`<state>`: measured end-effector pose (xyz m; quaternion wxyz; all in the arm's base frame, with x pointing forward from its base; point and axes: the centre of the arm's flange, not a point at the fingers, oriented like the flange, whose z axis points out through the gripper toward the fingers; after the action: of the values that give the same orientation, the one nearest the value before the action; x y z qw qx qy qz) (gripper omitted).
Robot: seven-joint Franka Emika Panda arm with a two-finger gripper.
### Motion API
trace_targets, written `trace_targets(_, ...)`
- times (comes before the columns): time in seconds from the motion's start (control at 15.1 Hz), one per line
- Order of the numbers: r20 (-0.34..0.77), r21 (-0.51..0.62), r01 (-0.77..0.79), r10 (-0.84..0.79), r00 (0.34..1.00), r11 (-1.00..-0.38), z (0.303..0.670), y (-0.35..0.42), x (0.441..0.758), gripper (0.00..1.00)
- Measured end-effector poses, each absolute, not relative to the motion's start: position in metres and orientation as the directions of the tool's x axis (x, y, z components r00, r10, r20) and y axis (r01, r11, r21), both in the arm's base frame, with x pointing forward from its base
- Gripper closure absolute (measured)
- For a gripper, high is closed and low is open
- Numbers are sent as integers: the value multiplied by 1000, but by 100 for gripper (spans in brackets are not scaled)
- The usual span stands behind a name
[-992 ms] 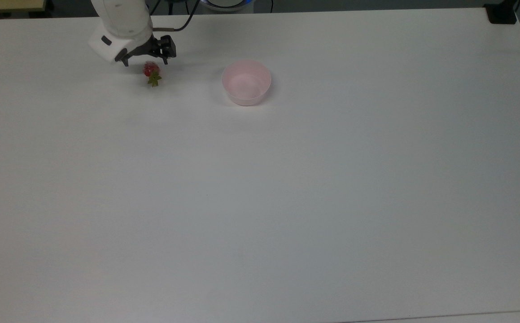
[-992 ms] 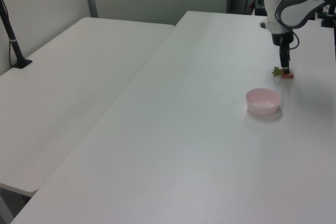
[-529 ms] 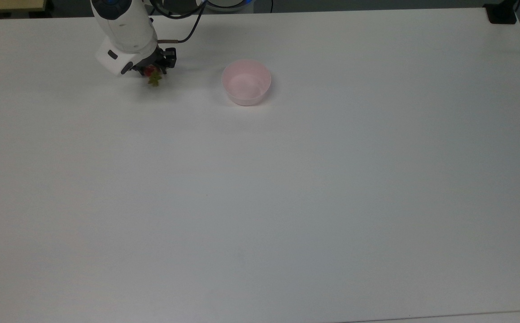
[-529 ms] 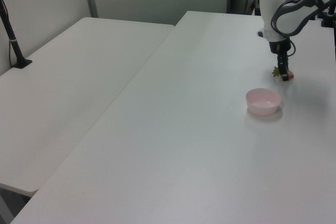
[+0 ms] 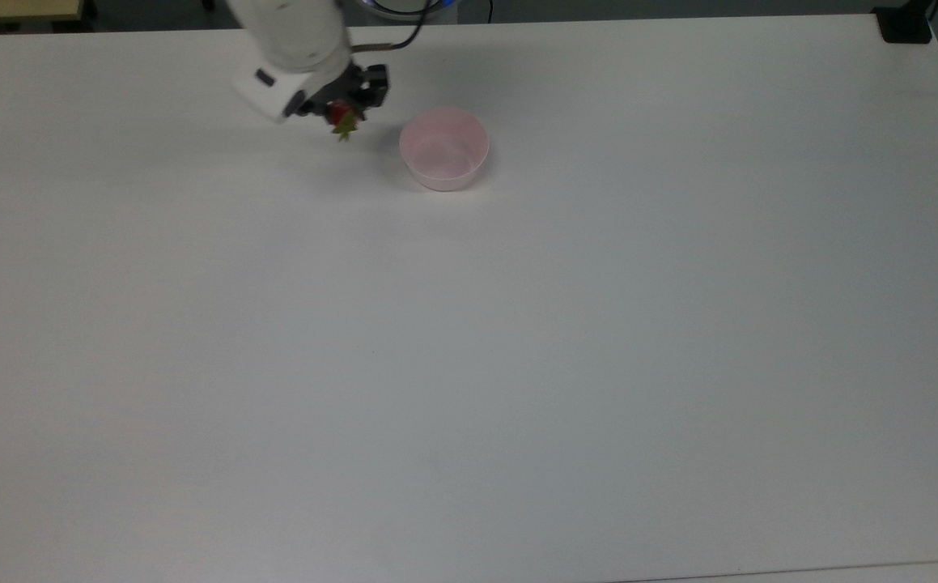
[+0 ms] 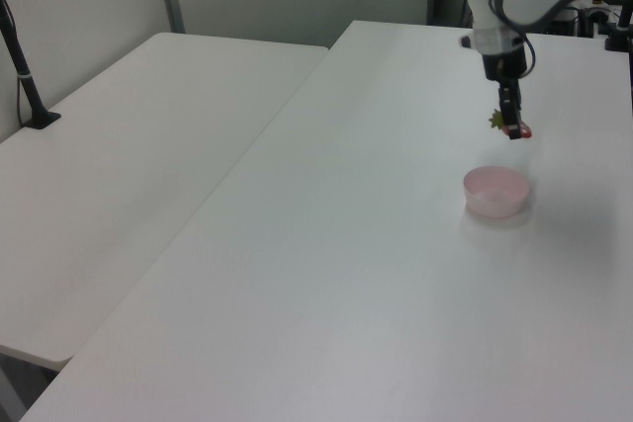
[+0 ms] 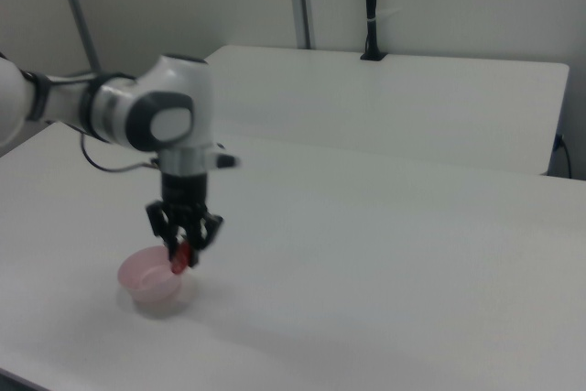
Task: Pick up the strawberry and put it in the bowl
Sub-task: 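Carry the strawberry over the pink bowl and lower it inside, then open the gripper to release the strawberry and lift away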
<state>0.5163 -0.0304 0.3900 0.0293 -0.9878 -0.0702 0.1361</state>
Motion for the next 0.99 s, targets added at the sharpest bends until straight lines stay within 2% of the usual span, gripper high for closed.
trace_targets(0.13,-266,-69,142,156,951,-987,396,24,520,59)
trace_targets(0.33,-322,-52,147,156,934,-988,353,84,521,59)
trace_targets(0.46,-317,-44,113,121,941,-993,328,91,528,59)
trace_targets(0.6,-308,-42,92,100,946,-995,321,88,533,57)
trace_targets(0.73,-294,-40,82,90,952,-996,327,86,537,37)
trace_targets(0.79,-286,-38,74,82,955,-997,334,87,540,21)
trace_targets(0.86,-283,-36,70,77,956,-997,342,87,542,11)
trace_targets(0.93,-283,-35,68,75,956,-997,356,87,545,1)
trace_targets(0.99,-278,-33,66,73,958,-997,376,86,548,0)
